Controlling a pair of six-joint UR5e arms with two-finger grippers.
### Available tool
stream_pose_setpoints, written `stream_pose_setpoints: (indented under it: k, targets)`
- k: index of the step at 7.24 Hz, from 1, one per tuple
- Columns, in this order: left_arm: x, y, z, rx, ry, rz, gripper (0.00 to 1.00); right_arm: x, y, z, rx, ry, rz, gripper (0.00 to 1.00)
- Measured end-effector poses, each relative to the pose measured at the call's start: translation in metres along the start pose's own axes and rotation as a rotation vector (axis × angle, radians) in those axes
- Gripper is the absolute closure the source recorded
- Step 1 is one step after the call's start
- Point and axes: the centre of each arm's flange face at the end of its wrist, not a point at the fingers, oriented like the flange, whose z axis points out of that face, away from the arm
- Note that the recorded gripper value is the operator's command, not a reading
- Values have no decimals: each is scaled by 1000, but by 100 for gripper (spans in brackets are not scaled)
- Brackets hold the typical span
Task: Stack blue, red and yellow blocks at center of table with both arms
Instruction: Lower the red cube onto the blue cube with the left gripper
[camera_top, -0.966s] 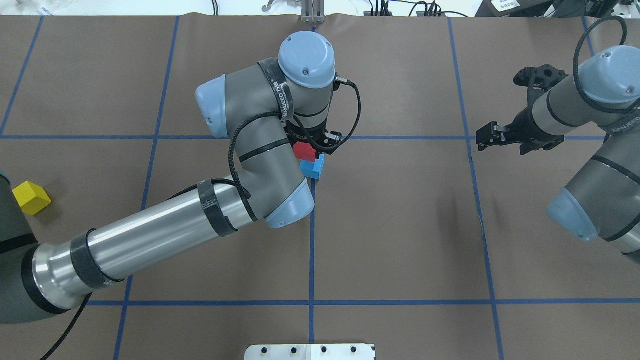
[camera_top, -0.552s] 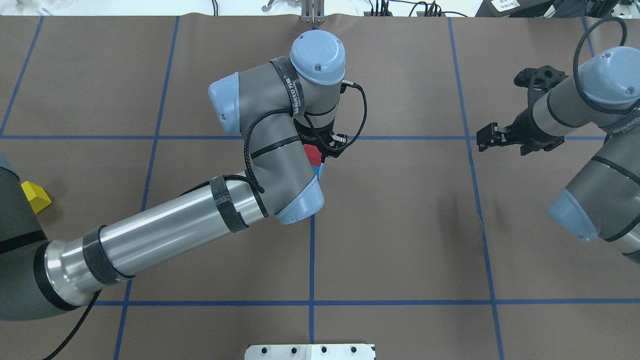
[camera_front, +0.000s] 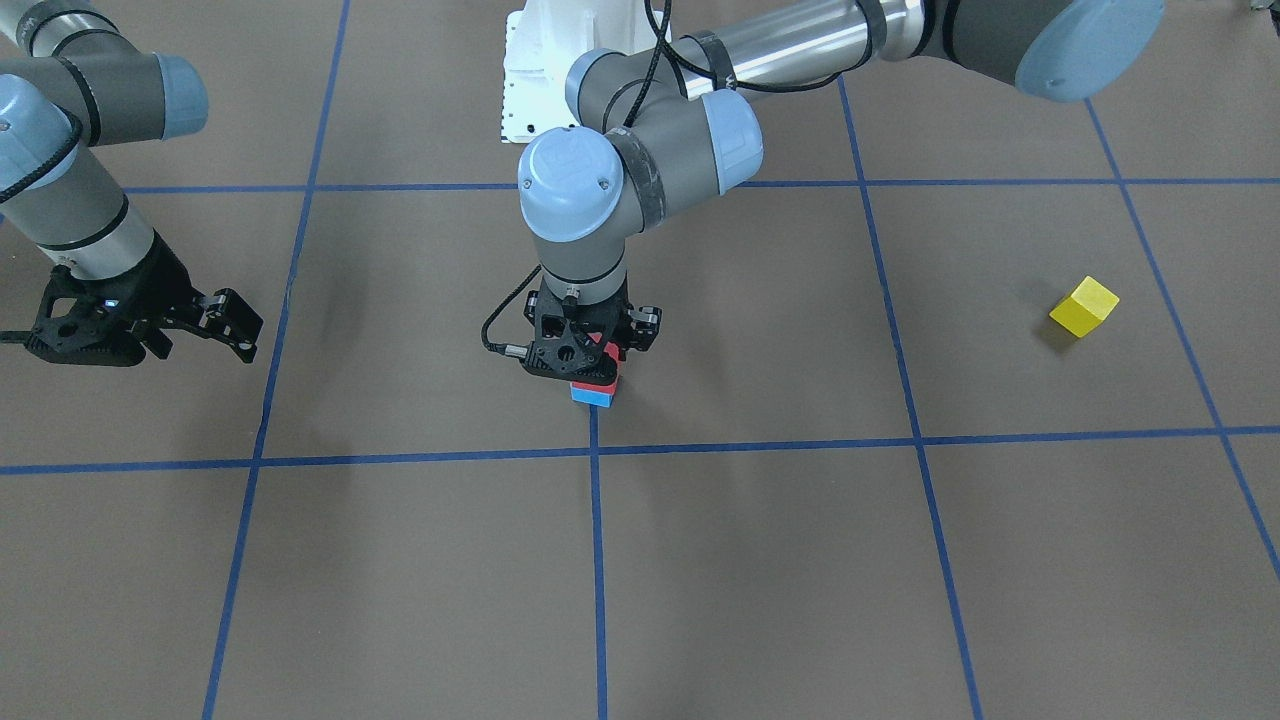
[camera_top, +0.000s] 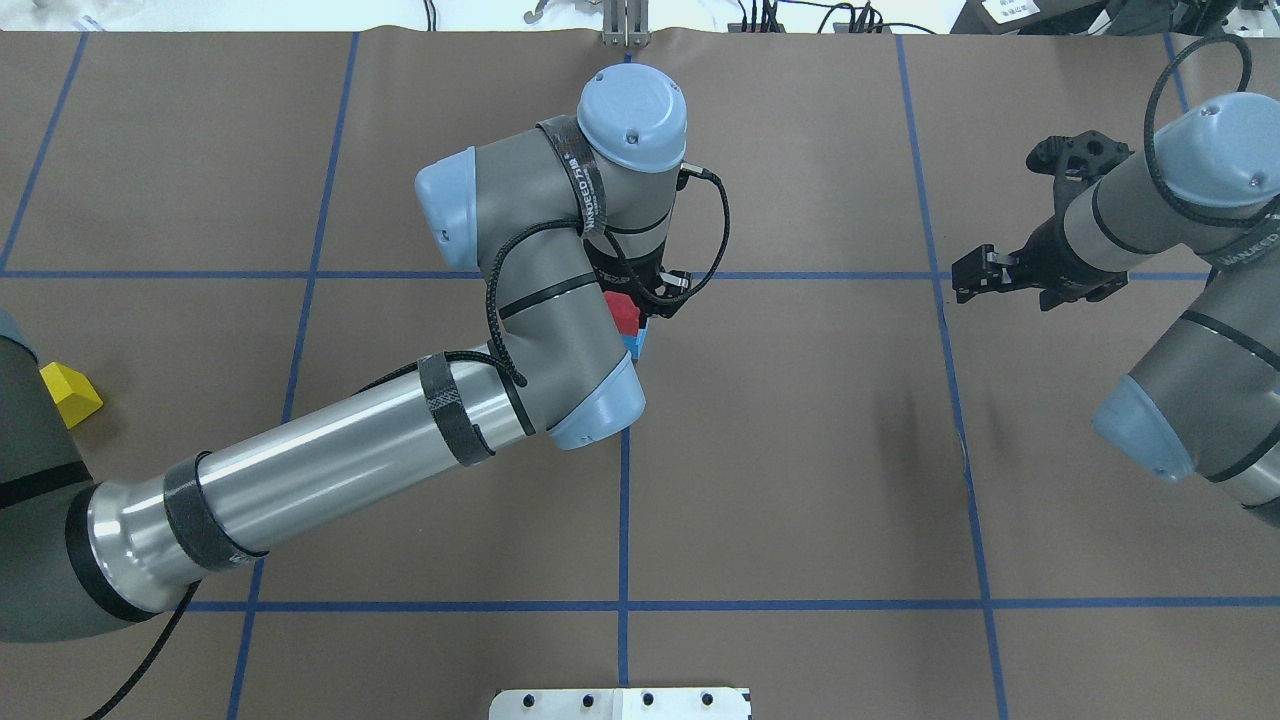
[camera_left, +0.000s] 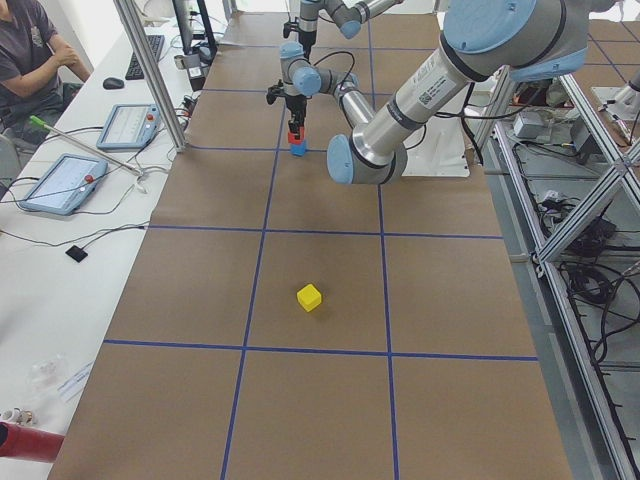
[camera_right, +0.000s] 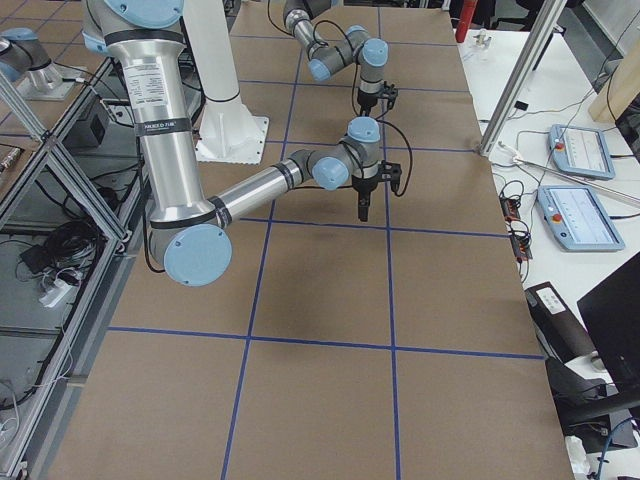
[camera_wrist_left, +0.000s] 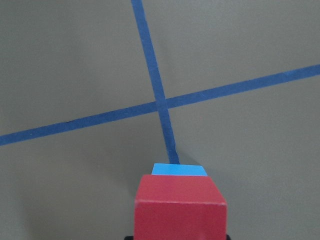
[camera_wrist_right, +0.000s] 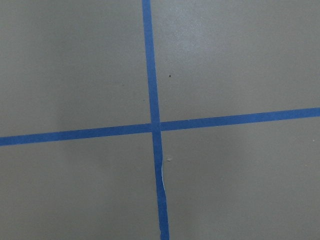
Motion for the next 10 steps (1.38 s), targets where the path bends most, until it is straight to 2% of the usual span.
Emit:
stream_pose_setpoints:
  k: [10]
  targets:
    - [0,3,6,1,0,6,100,1,0,2,-1,4,1,0]
